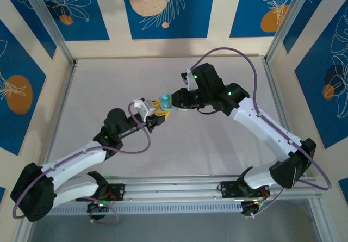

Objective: Insert wireless bluetooth earbuds into charging case

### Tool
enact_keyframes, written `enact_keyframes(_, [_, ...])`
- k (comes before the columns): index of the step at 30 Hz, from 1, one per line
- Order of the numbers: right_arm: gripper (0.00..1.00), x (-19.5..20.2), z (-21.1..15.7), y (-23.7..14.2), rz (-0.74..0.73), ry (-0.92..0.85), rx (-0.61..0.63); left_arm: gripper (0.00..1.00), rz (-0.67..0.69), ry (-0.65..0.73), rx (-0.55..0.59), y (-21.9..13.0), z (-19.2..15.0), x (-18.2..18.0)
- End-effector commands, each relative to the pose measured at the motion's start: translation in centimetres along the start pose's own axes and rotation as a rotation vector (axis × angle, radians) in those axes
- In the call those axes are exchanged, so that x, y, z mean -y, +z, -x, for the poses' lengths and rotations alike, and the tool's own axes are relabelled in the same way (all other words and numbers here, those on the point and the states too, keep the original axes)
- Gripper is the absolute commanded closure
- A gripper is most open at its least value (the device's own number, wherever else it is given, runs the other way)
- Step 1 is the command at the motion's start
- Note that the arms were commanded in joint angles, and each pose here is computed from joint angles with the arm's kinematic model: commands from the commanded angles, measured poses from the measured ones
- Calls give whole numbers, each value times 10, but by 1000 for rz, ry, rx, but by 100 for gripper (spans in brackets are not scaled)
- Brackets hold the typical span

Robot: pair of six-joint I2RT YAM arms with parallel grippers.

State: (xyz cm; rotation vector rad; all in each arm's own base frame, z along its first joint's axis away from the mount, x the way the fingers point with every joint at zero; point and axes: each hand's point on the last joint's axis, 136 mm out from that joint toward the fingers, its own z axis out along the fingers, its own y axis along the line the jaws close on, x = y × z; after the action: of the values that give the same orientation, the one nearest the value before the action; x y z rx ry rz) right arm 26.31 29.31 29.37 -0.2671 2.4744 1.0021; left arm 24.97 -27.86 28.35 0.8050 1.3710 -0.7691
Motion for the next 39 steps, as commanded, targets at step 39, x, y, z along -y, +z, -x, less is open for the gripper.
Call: enact_keyframes(39, [64, -22, -9, -16, 80, -146, 2, 74, -10, 0, 126, -2, 39, 4])
